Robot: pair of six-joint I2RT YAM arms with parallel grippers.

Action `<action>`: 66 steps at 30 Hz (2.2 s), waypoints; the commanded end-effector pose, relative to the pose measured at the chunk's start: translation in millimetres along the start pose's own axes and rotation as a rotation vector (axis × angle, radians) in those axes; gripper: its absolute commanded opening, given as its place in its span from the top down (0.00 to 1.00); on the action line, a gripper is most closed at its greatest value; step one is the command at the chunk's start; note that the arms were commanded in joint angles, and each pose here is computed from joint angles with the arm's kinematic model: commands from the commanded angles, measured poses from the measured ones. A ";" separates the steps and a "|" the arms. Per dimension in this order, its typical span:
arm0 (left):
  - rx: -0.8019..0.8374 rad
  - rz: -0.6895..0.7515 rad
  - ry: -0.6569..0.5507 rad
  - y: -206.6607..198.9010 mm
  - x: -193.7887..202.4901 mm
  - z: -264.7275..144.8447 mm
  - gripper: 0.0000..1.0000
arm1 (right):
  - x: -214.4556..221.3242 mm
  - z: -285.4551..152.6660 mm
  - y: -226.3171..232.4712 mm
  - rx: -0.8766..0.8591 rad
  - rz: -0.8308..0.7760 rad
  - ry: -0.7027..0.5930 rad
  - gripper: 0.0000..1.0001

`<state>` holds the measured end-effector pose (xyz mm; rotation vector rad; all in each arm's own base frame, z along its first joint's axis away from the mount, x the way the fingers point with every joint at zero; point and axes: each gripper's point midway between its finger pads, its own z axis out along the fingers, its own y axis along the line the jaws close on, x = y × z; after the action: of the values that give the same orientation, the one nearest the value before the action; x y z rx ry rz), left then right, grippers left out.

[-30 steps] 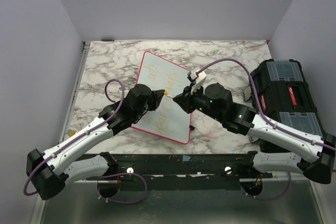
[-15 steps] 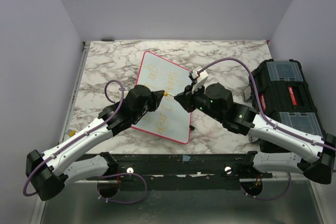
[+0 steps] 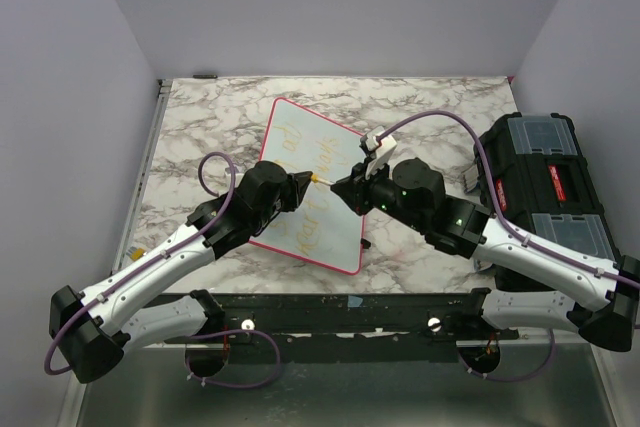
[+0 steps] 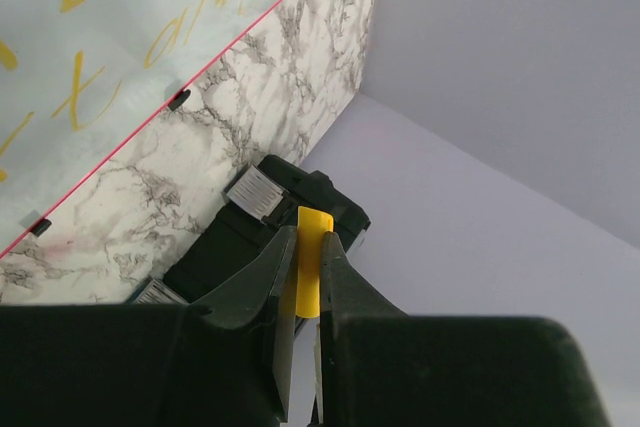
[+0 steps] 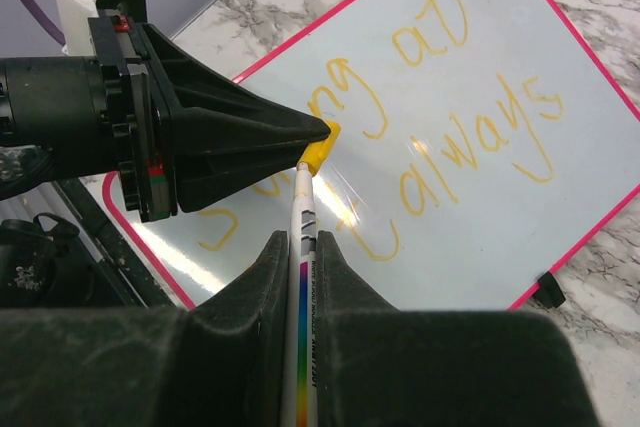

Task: Write a sentence on the whiteboard
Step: Insert the whiteboard marker without the cap into the pen cap.

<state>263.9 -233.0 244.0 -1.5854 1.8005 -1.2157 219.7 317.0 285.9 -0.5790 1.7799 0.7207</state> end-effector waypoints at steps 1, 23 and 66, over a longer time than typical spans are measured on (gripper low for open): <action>0.001 -0.626 0.020 -28.0 -4.8 0.4 1.00 | -10.0 -1.7 5.3 -0.020 0.012 -0.026 0.99; 0.007 -0.634 0.017 -28.8 -8.7 -0.3 1.00 | -4.9 2.8 -0.9 0.012 0.011 -0.027 0.99; -0.012 -0.635 0.094 -34.4 8.9 1.8 1.00 | 8.5 33.2 -23.8 0.204 0.066 -0.039 0.99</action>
<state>270.5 -234.3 239.9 -1.5997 1.7961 -1.2272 241.1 328.7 266.9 -0.4697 1.8224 0.6497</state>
